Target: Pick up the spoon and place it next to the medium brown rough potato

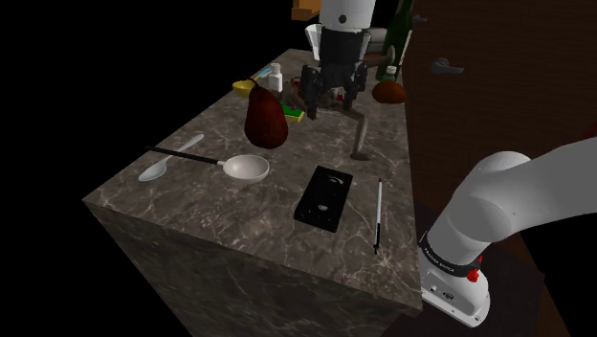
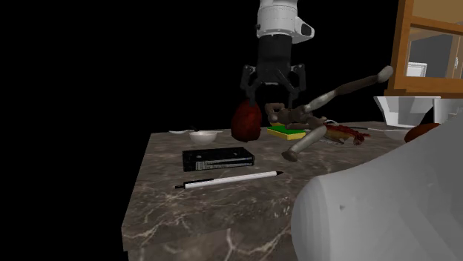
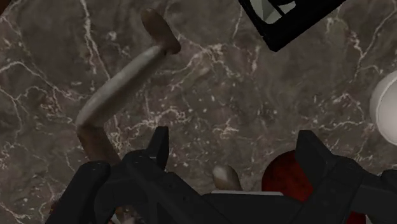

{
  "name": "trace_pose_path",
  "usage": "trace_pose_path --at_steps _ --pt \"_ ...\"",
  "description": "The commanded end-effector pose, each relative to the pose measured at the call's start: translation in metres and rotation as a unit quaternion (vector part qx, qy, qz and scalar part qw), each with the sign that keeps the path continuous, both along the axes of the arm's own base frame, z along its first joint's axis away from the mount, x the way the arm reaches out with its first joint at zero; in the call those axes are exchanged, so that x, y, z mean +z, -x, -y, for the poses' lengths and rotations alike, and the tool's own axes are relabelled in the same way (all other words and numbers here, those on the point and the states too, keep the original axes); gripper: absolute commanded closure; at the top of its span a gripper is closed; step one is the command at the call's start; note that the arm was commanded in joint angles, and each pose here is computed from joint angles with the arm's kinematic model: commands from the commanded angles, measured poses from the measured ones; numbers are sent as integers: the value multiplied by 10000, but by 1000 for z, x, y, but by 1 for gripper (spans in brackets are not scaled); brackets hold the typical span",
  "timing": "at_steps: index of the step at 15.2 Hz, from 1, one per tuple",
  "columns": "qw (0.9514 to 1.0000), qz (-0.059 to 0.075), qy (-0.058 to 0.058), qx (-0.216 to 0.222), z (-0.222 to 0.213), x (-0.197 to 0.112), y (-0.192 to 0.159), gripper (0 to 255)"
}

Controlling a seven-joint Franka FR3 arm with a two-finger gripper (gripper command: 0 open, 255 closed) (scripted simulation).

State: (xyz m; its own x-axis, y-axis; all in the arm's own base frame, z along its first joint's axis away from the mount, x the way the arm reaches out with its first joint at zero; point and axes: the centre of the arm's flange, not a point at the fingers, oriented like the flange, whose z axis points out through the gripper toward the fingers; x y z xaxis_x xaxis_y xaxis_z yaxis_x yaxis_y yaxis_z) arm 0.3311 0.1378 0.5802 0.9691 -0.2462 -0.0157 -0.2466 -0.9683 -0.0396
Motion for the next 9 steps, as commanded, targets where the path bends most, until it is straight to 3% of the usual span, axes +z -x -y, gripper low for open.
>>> trace_pose_path --at_steps 1,5,9 --pt "9994 -16 -73 -332 -26 -5 -9 0" --pt "9953 -40 -203 -946 -68 -16 -32 0" --pt "9872 -64 -331 -1556 -107 -25 -60 0"
